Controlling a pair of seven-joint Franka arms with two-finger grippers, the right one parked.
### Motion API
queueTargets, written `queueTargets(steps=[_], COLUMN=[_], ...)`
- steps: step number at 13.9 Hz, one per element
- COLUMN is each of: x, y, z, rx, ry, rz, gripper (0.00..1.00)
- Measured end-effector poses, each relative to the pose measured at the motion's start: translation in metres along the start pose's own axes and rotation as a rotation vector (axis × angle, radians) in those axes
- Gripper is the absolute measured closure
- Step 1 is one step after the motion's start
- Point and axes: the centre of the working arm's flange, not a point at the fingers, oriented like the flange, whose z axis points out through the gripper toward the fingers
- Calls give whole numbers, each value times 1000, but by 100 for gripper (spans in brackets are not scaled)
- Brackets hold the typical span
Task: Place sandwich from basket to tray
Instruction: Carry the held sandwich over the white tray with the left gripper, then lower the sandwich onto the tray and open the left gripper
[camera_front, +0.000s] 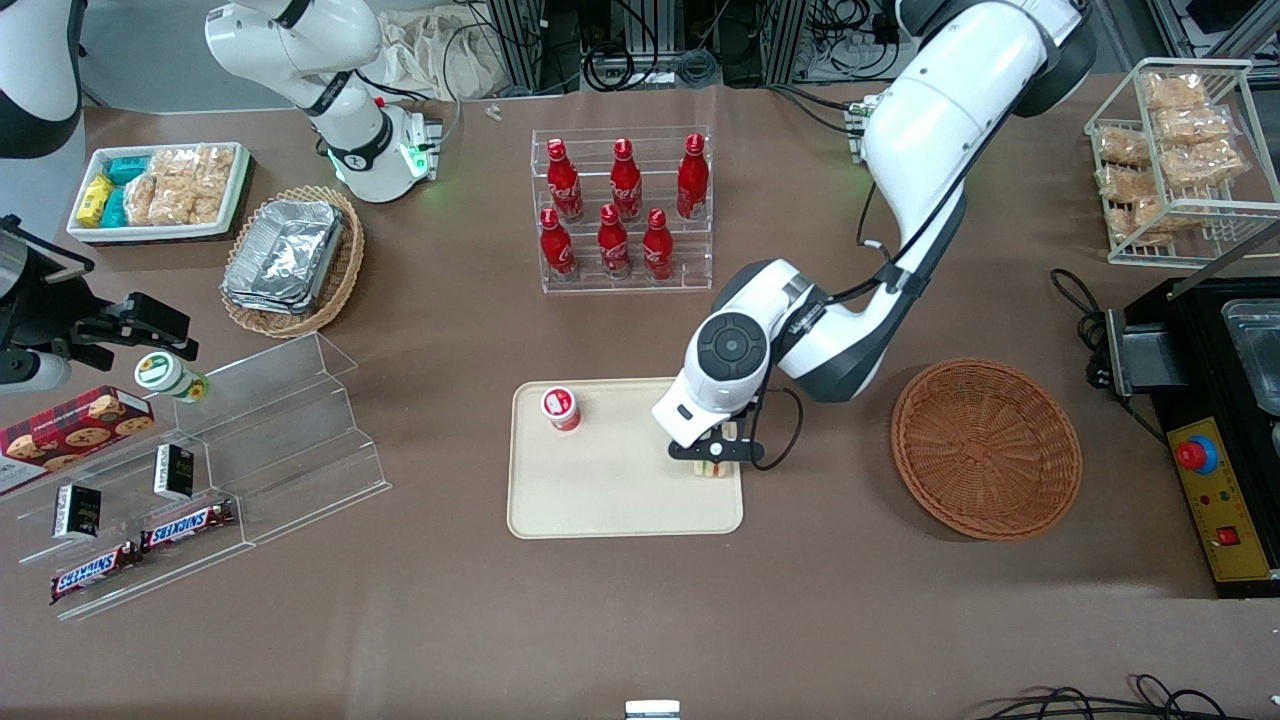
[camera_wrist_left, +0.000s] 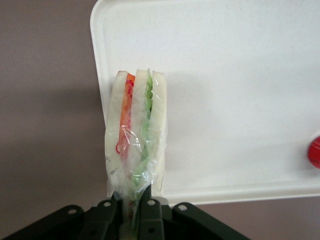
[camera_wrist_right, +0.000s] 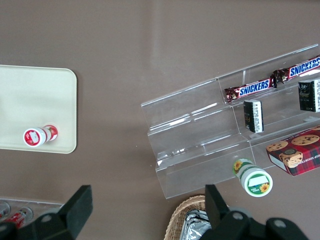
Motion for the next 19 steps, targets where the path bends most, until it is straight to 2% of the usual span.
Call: queueTargets(steps=[5, 7, 10, 14, 19], x=[1, 2, 4, 7, -2], y=[3, 3, 3, -23, -101], z=[29, 28, 22, -26, -149], rx=[8, 6, 5, 61, 120], ry=[-5, -1, 5, -40, -82], rz=[20, 20, 16, -27, -6], gripper=[85, 70, 41, 2, 0])
